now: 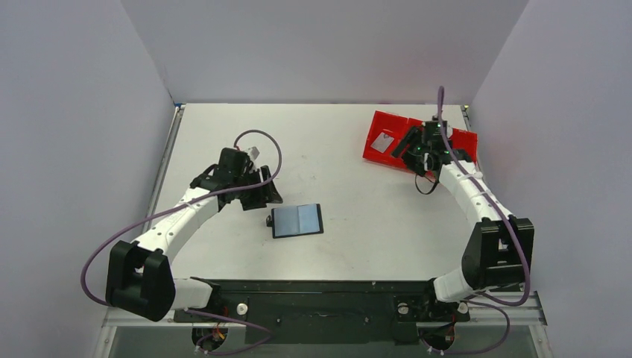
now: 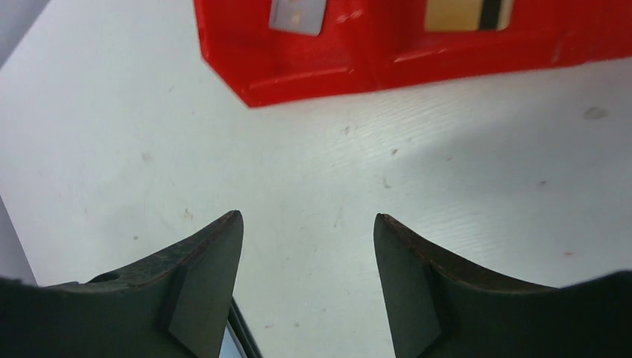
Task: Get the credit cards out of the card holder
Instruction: Remove the credit card from the card holder.
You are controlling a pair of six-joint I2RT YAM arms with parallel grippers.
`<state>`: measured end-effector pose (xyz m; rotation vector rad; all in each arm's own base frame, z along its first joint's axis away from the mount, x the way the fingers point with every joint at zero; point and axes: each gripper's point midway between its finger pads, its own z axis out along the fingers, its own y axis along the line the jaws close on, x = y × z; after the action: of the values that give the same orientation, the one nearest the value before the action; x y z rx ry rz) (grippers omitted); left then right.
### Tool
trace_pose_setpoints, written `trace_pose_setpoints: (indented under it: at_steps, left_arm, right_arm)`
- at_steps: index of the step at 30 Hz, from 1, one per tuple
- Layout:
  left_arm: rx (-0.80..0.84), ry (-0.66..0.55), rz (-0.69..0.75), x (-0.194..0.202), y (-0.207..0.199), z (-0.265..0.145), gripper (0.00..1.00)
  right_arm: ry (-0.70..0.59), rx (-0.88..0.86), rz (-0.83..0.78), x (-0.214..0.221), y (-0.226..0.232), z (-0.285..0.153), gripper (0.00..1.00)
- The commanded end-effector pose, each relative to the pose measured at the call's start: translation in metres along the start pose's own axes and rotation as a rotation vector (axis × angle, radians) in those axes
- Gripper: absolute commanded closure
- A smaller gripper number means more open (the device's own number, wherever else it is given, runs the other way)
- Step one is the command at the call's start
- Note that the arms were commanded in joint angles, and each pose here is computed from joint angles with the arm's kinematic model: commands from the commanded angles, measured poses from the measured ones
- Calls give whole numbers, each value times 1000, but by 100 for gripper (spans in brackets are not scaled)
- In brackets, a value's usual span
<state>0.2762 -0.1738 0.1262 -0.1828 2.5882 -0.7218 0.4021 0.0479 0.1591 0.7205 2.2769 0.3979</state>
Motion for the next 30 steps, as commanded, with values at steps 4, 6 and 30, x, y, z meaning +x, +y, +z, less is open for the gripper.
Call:
trace_pose_setpoints:
  at_steps: [4,6,30]
  left_arm:
    - [-89,-61,-40,-5,25,-6,43]
    - [-116,-62,-49,-4,32,-7,43]
    - [-243,-123,-135,-12,76,-24,43]
  right_arm:
    - [27,-118,-108,60,60,-2,39]
    - [59,-145,-148,85,79,-2,39]
    - [369,-290,-508,323,202,0,44]
